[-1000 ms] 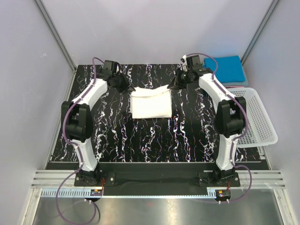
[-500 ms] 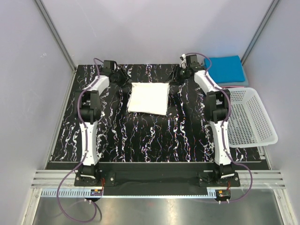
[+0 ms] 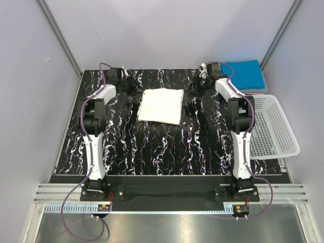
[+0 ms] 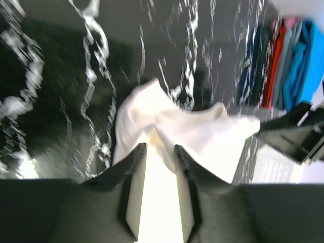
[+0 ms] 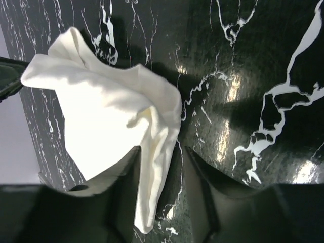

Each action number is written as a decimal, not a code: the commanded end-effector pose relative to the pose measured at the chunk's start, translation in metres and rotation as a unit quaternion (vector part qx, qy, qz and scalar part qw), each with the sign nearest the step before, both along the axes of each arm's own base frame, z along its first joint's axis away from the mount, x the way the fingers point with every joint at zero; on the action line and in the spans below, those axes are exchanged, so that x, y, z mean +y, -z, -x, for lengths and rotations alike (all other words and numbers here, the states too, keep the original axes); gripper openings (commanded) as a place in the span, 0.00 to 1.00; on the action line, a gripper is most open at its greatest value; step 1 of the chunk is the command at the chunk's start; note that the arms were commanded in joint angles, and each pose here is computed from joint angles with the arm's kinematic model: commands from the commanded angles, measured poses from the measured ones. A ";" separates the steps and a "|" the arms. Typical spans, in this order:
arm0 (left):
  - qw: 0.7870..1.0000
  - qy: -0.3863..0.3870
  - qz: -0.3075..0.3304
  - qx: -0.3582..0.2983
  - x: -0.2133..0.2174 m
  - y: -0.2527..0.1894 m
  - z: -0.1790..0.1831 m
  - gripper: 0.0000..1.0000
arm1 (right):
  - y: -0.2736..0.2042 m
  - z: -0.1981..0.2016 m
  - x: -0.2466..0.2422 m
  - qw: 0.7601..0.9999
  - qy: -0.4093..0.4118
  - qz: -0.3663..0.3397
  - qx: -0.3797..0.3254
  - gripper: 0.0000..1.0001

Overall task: Fold and stack the t-shirts
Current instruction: Fold the tshirt

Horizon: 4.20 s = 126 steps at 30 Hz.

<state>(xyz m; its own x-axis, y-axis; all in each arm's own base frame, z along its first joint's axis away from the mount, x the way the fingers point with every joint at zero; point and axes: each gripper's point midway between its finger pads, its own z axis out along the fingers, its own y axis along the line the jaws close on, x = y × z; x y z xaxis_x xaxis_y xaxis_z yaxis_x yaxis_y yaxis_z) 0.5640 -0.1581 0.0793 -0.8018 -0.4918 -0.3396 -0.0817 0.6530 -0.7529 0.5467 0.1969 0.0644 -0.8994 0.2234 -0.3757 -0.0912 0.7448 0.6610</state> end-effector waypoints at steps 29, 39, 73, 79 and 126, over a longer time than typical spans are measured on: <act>0.993 0.076 -0.006 -0.092 -0.071 -0.024 0.002 0.38 | 0.008 -0.013 0.031 0.999 0.015 0.007 -0.052 0.44; 0.992 0.031 0.079 -0.089 -0.067 0.005 -0.060 0.40 | 0.032 -0.027 0.010 0.998 0.035 0.025 -0.052 0.44; 0.990 0.042 -0.131 0.036 -0.026 0.052 0.101 0.39 | 0.032 0.090 0.048 0.999 -0.037 -0.039 0.005 0.02; 0.975 0.006 -0.196 0.100 -0.015 0.057 0.135 0.36 | 0.030 0.107 0.035 0.998 -0.057 -0.009 0.010 0.00; 0.979 0.146 -0.107 -0.098 -0.031 0.025 0.017 0.55 | 0.040 0.026 0.012 0.996 -0.073 -0.030 -0.032 0.45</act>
<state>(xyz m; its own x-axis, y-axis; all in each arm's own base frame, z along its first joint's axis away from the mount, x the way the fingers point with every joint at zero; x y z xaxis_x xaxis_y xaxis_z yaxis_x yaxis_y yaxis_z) 0.5263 -0.1838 0.0362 -0.8508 -0.1532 -0.5026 0.1791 0.8147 -0.5515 0.5086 0.2114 0.0266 -0.9110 0.1062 -0.3986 -0.2244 0.6832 0.6949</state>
